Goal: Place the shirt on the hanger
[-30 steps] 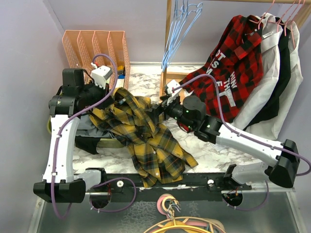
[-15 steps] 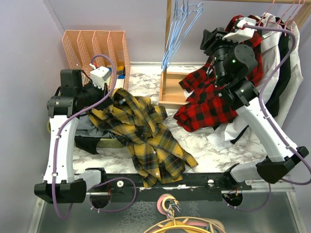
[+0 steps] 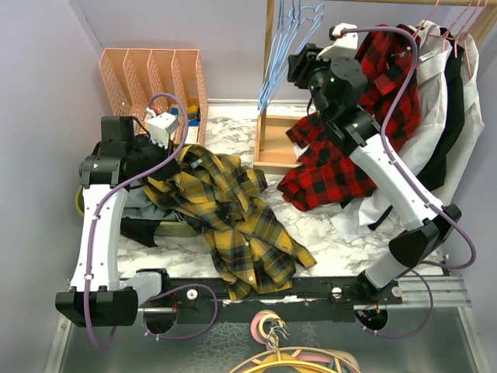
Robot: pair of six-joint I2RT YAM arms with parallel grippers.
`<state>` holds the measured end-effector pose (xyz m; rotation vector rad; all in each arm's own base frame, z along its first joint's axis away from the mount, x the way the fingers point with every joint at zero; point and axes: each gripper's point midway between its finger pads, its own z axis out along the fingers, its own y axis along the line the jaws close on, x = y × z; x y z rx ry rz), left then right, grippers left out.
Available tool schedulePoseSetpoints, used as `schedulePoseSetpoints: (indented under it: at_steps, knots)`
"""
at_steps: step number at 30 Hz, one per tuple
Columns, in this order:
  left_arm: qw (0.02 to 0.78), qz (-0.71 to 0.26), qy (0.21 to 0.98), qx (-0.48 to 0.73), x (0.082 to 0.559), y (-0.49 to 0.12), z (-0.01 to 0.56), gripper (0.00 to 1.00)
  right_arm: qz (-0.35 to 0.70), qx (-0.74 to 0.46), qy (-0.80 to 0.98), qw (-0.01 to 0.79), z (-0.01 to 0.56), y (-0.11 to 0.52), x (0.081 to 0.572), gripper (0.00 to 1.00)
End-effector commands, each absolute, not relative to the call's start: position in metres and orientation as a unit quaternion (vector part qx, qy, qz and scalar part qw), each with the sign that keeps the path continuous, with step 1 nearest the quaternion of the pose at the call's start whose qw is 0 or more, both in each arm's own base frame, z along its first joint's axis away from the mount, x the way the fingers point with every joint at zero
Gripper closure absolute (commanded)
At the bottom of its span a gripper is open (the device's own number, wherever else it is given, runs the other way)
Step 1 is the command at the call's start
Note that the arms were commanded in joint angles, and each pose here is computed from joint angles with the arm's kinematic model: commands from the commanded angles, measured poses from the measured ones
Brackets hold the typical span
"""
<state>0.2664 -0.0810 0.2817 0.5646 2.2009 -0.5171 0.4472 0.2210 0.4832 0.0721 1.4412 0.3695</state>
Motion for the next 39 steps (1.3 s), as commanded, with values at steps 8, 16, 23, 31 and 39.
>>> schedulePoseSetpoints:
  at_steps: [8, 16, 23, 31, 39]
  knots:
    - [0.408, -0.191, 0.865, 0.22, 0.261, -0.075, 0.281, 1.0, 0.198, 0.018, 0.659, 0.725, 0.479, 0.24, 0.458, 0.55]
    - [0.407, -0.189, 0.867, 0.216, 0.262, -0.073, 0.28, 1.0, 0.193, 0.009, 0.675, 0.712, 0.456, 0.25, 0.47, 0.55]
    - [0.408, -0.189, 0.867, 0.215, 0.261, -0.073, 0.28, 1.0, 0.19, 0.002, 0.684, 0.705, 0.446, 0.257, 0.478, 0.55]
    - [0.408, -0.189, 0.867, 0.215, 0.262, -0.073, 0.28, 1.0, 0.158, 0.016, 0.704, 0.693, 0.434, 0.248, 0.483, 0.55]
    - [0.405, -0.194, 0.867, 0.215, 0.264, -0.074, 0.278, 1.0, 0.091, 0.018, 0.723, 0.684, 0.42, 0.23, 0.488, 0.55]
